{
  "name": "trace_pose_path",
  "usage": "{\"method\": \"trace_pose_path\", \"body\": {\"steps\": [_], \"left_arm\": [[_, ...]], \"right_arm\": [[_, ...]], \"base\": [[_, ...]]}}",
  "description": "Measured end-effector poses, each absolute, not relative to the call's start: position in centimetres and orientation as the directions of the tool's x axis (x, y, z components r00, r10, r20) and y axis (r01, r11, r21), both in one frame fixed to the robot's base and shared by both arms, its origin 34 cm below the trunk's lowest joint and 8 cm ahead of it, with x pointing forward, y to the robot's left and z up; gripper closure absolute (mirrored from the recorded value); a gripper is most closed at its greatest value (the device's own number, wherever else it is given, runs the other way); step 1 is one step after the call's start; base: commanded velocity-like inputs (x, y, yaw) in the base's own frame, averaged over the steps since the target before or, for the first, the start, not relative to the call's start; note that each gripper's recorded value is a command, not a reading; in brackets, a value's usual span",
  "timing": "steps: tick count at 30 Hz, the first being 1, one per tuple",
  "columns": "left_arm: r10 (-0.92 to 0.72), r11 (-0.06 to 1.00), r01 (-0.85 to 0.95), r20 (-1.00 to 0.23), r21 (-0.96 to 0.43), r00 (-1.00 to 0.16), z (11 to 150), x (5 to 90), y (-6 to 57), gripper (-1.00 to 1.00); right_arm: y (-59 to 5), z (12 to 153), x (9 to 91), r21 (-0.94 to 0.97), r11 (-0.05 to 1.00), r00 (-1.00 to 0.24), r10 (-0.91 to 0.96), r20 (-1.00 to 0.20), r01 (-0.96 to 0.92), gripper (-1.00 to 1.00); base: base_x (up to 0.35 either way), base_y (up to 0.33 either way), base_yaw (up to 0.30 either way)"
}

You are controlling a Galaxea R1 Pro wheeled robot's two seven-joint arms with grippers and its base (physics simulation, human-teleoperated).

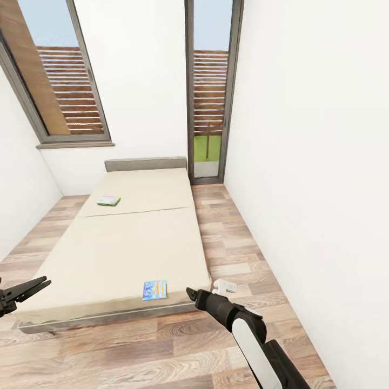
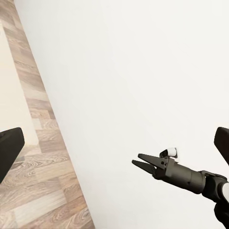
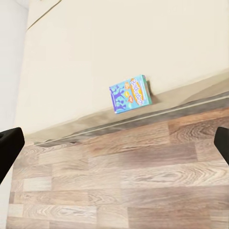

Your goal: Put all the toys in the child's room - the three board games (two on the bed and one on the table), the two jigsaw puzzles on the table, and the tennis ball on the table - inside the toy box on the table in the child's room.

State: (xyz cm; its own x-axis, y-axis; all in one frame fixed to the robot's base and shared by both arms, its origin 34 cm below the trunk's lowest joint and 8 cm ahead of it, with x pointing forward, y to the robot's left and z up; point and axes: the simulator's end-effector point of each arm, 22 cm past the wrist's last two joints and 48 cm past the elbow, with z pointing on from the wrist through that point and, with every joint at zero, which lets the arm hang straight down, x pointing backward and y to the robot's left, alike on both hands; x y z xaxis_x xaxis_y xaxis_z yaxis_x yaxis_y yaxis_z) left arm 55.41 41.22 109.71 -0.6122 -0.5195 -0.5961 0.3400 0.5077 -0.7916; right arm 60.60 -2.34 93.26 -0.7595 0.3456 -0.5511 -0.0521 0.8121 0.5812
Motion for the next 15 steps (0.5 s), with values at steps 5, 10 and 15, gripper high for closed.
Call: {"method": "trace_pose_path", "body": {"steps": [5,10,15], "left_arm": [[-0.52,0.507,0.34,-0.596,-0.792,-0.613,109.7,55.41,41.2,-1.0],[-0.52,0.508,0.34,-0.596,-0.792,-0.612,109.72,55.41,41.23,-1.0],[-0.52,0.507,0.34,-0.596,-0.792,-0.611,109.74,55.41,41.25,-1.0]], "right_arm": [[-2.34,93.26,60.6,0.581,0.812,-0.759,0.346,-0.551,-0.052,-1.0],[-2.3,93.28,60.6,0.582,0.811,-0.76,0.346,-0.551,-0.052,-1.0],[-2.32,93.27,60.6,0.582,0.812,-0.76,0.346,-0.551,-0.052,-1.0]], "base": [[0.0,0.182,0.0],[0.0,0.132,0.0],[0.0,0.039,0.0]]}}
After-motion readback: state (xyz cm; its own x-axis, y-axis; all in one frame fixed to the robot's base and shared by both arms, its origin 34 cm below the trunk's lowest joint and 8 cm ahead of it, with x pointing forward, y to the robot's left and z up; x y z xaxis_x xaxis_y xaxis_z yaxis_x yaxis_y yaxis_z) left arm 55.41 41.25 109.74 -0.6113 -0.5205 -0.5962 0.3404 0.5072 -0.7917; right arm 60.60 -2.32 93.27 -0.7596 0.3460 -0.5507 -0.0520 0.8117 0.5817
